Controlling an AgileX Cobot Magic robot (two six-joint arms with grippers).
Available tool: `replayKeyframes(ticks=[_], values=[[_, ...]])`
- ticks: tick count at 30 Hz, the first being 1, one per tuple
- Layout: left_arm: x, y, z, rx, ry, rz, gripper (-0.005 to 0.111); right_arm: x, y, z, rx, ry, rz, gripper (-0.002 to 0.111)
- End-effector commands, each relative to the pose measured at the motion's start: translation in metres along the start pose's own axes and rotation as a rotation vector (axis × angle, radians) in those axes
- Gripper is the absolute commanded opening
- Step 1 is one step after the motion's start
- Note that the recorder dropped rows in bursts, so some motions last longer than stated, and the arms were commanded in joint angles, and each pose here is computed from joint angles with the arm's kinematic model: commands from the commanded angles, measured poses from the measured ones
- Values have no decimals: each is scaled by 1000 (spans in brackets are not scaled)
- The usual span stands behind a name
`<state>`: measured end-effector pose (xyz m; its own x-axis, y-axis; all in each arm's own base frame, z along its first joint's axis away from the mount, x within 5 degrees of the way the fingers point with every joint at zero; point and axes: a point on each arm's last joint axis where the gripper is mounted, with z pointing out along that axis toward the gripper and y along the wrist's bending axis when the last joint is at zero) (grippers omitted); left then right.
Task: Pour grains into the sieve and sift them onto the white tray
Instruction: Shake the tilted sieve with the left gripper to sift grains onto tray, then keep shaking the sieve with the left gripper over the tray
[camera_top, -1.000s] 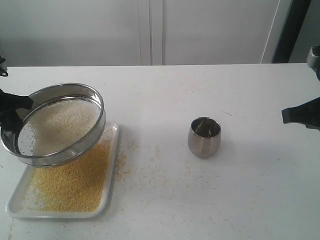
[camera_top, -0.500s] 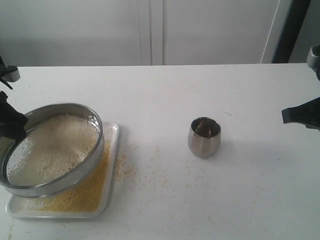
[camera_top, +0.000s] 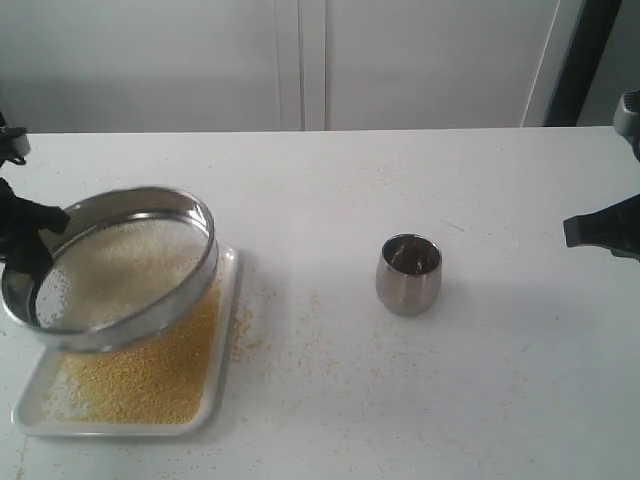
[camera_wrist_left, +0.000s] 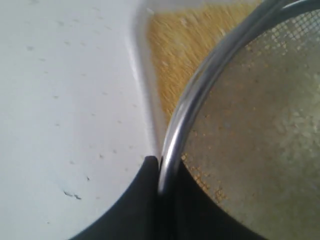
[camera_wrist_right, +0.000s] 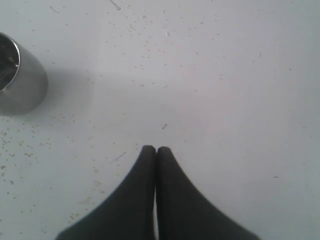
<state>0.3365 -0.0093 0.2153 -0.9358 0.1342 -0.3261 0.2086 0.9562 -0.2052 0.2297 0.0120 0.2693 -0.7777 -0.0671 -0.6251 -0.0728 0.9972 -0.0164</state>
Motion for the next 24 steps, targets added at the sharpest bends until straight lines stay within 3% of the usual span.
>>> replayKeyframes(ticks=[1, 2, 3, 4, 5, 7, 8, 9, 10, 13, 14, 15, 18, 19, 20, 21, 22, 24], values=[[-7, -16, -5, 81, -74, 134, 0, -2, -1, -3, 3, -19, 1, 0], [-4, -21, -4, 102, -40, 325, 0, -2, -1, -3, 3, -19, 1, 0], [0, -23, -3, 113, -8, 403, 0, -2, -1, -3, 3, -19, 1, 0], [0, -22, -3, 102, 2, 374, 0, -2, -1, -3, 3, -19, 1, 0], [-2, -17, -4, 63, -10, 257, 0, -2, -1, -3, 3, -19, 1, 0], [-6, -4, -6, 2, -66, -105, 0, -2, -1, -3, 3, -19, 1, 0], [-8, 0, -7, -7, -88, -229, 0, -2, -1, -3, 3, -19, 1, 0], [-8, 0, -7, -8, -98, -247, 0, -2, -1, -3, 3, -19, 1, 0], [-10, -4, -6, -2, -98, -122, 0, -2, -1, -3, 3, -19, 1, 0], [1, -23, -2, 69, 23, 441, 0, -2, -1, -3, 3, -19, 1, 0], [2, -24, -1, 79, 42, 455, 0, -2, -1, -3, 3, -19, 1, 0], [1, -23, -1, 59, 37, 396, 0, -2, -1, -3, 3, -19, 1, 0], [-7, -7, -3, -41, -51, -67, 0, -2, -1, -3, 3, -19, 1, 0], [-8, -5, -4, -44, -78, -167, 0, -2, -1, -3, 3, -19, 1, 0], [-9, -5, -4, -42, -86, -165, 0, -2, -1, -3, 3, -19, 1, 0], [-10, -10, -3, -33, -85, -83, 0, -2, -1, -3, 3, -19, 1, 0], [-8, -16, -1, -22, -55, 145, 0, -2, -1, -3, 3, -19, 1, 0], [0, -23, 1, 21, 24, 468, 0, -2, -1, -3, 3, -19, 1, 0]])
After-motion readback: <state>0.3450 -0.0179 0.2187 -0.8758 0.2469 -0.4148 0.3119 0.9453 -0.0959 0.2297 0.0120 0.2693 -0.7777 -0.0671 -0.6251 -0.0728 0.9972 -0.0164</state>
